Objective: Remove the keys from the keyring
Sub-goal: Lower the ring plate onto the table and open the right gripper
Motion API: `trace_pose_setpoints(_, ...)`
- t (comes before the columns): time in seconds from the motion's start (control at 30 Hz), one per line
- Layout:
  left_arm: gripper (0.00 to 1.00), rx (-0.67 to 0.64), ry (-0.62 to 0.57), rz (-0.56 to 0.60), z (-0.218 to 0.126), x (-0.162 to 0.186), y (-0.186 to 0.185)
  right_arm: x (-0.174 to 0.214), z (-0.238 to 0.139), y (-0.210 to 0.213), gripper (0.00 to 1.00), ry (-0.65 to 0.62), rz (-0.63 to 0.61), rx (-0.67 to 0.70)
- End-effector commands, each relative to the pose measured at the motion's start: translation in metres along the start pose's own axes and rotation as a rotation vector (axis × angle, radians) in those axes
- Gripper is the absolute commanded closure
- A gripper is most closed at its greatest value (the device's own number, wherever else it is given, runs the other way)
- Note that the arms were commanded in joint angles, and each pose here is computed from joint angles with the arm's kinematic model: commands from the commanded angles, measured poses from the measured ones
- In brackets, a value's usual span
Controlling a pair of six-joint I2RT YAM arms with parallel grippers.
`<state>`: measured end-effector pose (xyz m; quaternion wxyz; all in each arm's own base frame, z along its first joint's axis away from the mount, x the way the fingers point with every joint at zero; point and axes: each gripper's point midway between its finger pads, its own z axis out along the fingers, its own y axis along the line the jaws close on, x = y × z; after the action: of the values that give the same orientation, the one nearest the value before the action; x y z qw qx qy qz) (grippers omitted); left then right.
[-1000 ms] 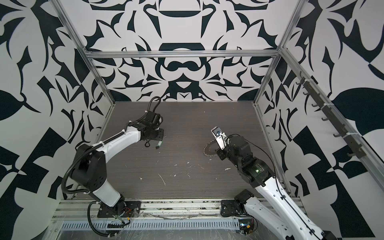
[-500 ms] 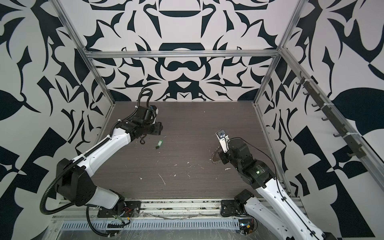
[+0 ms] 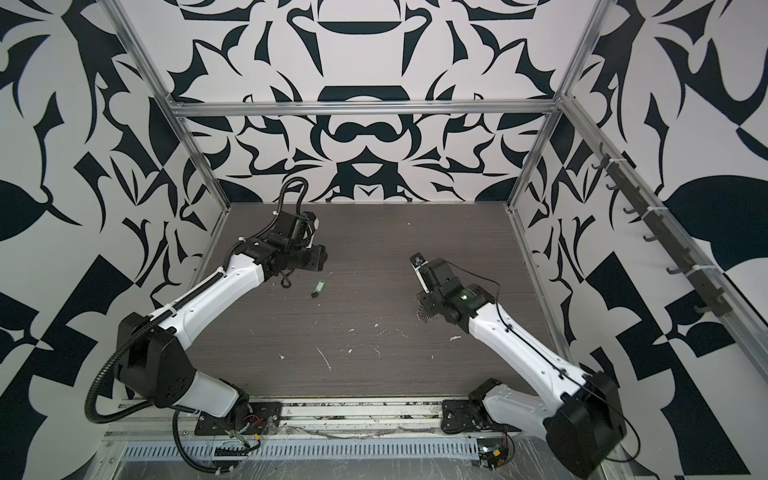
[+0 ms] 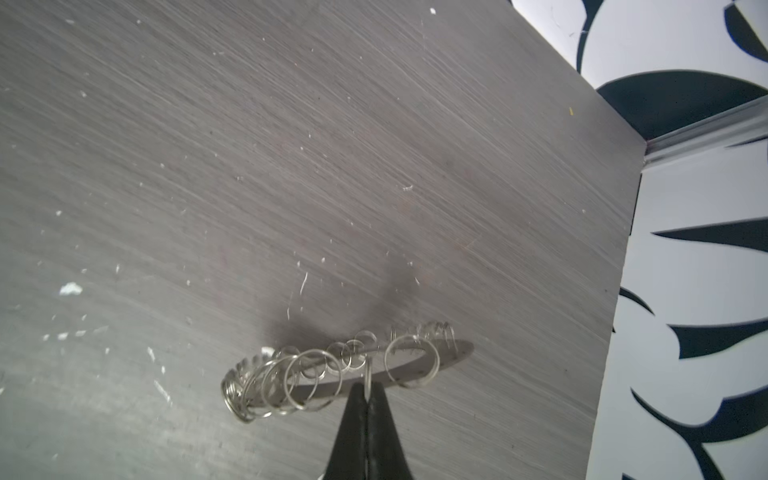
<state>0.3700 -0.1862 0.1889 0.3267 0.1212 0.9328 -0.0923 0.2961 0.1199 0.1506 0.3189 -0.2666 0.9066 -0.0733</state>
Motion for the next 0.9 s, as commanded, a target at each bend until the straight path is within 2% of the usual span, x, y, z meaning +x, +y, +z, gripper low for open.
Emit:
trace_pose_setpoints(0.0, 0.38, -0.011, -0.009, -0.005, -0.005, -0.009, 0.004, -0.030, 0.016, -0.007, 1.00, 0.005, -0.005, 0.006)
trace_pose_setpoints(0.13, 0.37, -0.014, -0.011, -0.010, -0.006, -0.008, 0.007, -0.043, 0.050, -0.008, 1.00, 0.078, 0.010, -0.034)
trace_pose_setpoints(0.27, 0.36, -0.020, -0.011, -0.016, -0.006, -0.006, 0.012, -0.041, 0.086, -0.007, 1.00, 0.178, 0.018, -0.058)
trace_pose_setpoints(0.47, 0.35, -0.026, -0.015, -0.021, -0.007, -0.005, 0.016, -0.045, 0.115, -0.010, 1.00, 0.233, 0.046, -0.101)
trace_pose_setpoints(0.53, 0.34, -0.028, -0.017, -0.021, -0.009, -0.005, 0.017, -0.048, 0.119, -0.015, 0.88, 0.244, 0.057, -0.098)
trace_pose_setpoints(0.57, 0.34, -0.030, -0.020, -0.020, -0.011, -0.005, 0.018, -0.050, 0.118, -0.016, 0.66, 0.252, 0.061, -0.104)
trace_pose_setpoints(0.6, 0.33, -0.033, -0.020, -0.020, -0.012, -0.005, 0.019, -0.051, 0.117, -0.018, 0.26, 0.255, 0.063, -0.106)
trace_pose_setpoints(0.63, 0.31, -0.035, -0.028, -0.020, -0.015, -0.007, 0.020, -0.052, 0.114, -0.020, 0.22, 0.260, 0.066, -0.106)
trace_pose_setpoints(0.67, 0.15, -0.035, -0.033, -0.022, -0.017, -0.008, 0.021, -0.055, 0.109, -0.023, 0.16, 0.257, 0.067, -0.102)
trace_pose_setpoints(0.7, 0.00, -0.029, -0.045, -0.025, -0.020, -0.010, 0.021, -0.057, 0.105, -0.026, 0.04, 0.252, 0.073, -0.095)
trace_pose_setpoints(0.8, 0.01, -0.013, -0.120, -0.038, -0.032, -0.021, 0.025, -0.068, 0.079, -0.044, 0.03, 0.163, 0.129, -0.046)
trace_pose_setpoints(0.87, 0.01, -0.027, -0.218, -0.036, -0.044, -0.034, 0.034, -0.072, 0.061, -0.062, 0.00, 0.043, 0.221, 0.007)
